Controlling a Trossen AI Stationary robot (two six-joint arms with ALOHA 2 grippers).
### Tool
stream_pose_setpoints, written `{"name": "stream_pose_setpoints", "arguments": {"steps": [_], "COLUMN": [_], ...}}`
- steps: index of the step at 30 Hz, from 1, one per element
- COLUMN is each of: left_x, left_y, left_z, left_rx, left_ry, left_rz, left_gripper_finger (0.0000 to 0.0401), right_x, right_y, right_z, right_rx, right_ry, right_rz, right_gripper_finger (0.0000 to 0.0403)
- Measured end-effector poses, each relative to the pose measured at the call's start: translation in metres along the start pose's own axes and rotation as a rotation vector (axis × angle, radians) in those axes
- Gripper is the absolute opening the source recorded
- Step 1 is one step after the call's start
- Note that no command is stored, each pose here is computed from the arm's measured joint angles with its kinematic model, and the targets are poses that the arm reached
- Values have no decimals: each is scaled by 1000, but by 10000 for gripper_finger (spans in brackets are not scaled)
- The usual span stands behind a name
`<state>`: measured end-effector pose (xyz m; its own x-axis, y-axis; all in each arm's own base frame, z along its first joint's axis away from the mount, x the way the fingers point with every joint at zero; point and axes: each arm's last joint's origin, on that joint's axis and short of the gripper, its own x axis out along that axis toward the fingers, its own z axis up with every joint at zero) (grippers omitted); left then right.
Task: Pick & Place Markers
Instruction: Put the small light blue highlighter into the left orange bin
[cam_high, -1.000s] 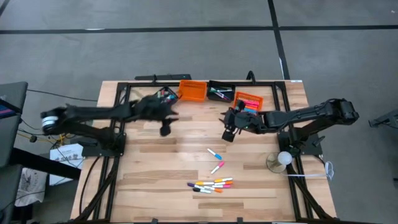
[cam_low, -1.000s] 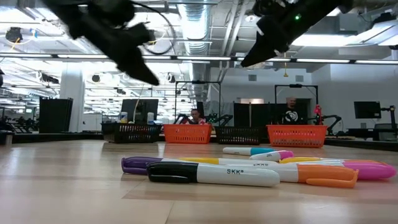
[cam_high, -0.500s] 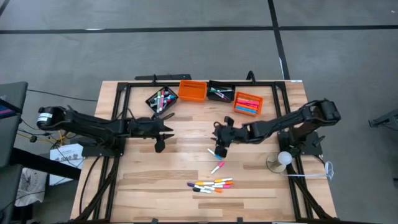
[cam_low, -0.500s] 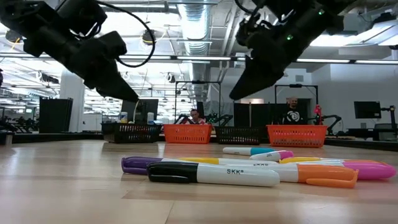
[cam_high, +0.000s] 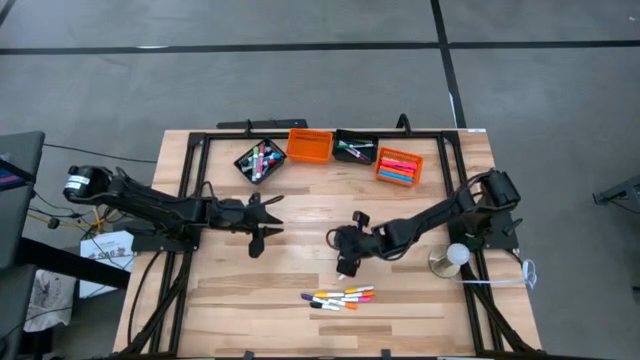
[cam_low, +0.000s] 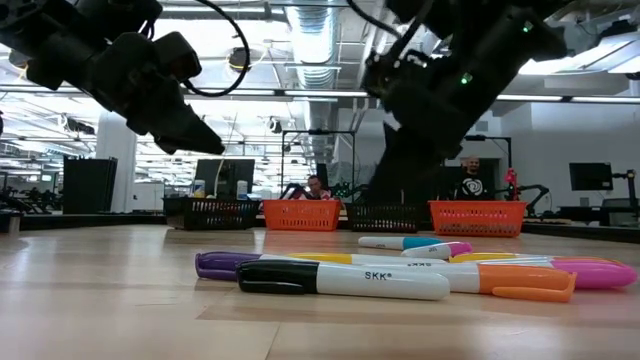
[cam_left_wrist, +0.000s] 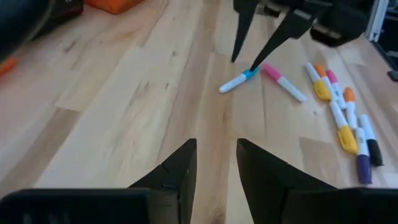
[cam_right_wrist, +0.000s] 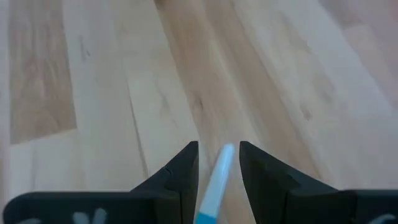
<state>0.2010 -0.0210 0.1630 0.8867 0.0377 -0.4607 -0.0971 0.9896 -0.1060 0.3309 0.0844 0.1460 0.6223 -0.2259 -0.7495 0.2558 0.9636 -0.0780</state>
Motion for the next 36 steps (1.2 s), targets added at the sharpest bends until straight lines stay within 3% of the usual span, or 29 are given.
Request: {"name": "stream_pose_setpoints", "arguments": {"steps": [5,12,23,28,36], "left_x": [3,5,6,6,5], "left_y": [0,-1,-1,-2,-6], "left_z": [-2,-2,-1,-1,-1], "left_rx": [-1,-3,-4,-20,-12], "left_ry": [8,-2,-5,-9,-13], "left_rz": [2,-1,-11,-14,-33], "left_gripper_finger": [113,114,116,116,116], "right_x": [4,3,36,38,39], "right_y": [9,9,11,11,11], "right_z": [-4,-5,-27,-27,-26], "right_rx": [8,24,2,27,27], "right_ry": [59,69,171,169,163], "right_rz": [-19,-39,-69,-70,-54], "right_gripper_finger": [116,165,192,152,21]}}
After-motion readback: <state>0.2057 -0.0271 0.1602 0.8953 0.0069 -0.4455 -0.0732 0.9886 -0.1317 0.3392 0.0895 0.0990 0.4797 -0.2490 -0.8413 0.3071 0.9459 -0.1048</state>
